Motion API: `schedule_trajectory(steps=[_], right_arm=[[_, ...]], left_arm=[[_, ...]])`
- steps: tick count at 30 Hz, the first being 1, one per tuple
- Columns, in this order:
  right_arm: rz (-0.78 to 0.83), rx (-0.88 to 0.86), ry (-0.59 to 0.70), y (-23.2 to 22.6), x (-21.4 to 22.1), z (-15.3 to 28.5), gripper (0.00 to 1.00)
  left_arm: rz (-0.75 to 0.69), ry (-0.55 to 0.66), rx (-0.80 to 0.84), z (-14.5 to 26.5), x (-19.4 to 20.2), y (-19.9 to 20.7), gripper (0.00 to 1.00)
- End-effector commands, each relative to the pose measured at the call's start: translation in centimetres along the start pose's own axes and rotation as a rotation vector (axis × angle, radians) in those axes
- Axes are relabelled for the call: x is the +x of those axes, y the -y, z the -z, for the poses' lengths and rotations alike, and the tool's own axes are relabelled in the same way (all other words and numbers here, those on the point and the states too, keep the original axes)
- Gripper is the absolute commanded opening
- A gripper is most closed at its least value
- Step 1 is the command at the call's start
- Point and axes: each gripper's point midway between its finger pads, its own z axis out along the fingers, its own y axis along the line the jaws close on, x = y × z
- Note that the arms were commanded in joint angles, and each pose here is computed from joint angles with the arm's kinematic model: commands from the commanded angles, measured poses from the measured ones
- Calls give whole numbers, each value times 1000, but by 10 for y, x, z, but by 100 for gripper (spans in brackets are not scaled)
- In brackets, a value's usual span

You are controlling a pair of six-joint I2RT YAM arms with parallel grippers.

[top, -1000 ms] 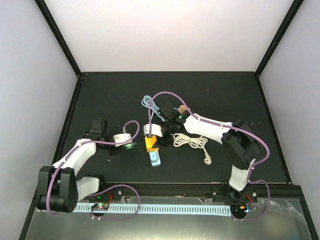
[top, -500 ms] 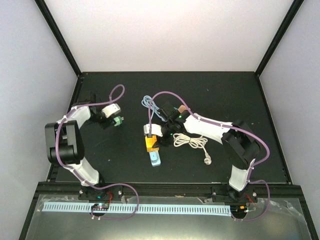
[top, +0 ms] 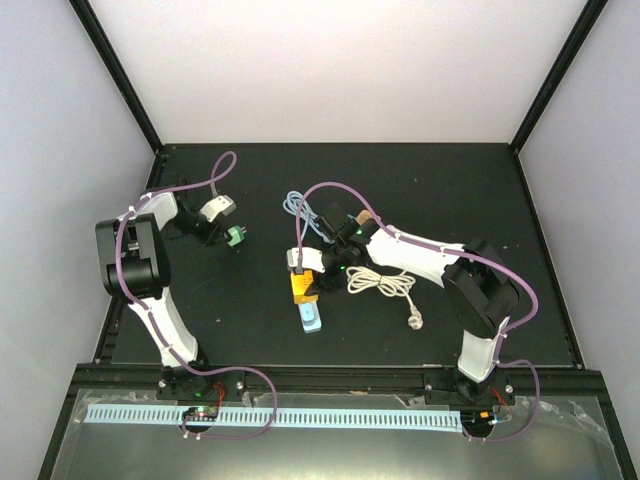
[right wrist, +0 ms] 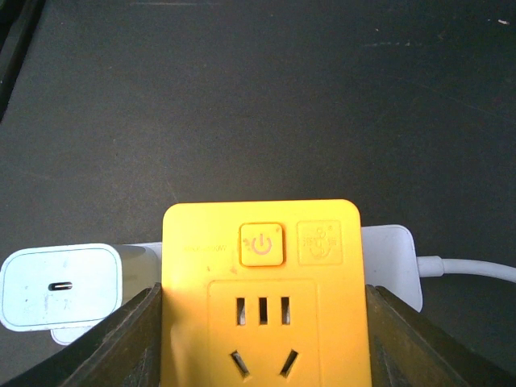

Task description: Pull the plug off the socket

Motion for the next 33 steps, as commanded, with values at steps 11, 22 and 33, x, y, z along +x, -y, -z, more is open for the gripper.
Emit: schedule_trajectory(steps=[11, 22, 33], right_arm=[[-138, 0, -193, -2, 52, -10, 24], [-126, 14, -181, 3, 45, -7, 47], [-101, 4, -194, 6, 42, -7, 54]], left_arm=[[158, 2, 30, -1, 2, -20, 44], [134, 77, -60, 34, -17, -20, 83], [71, 287, -291, 112, -51, -1, 99]])
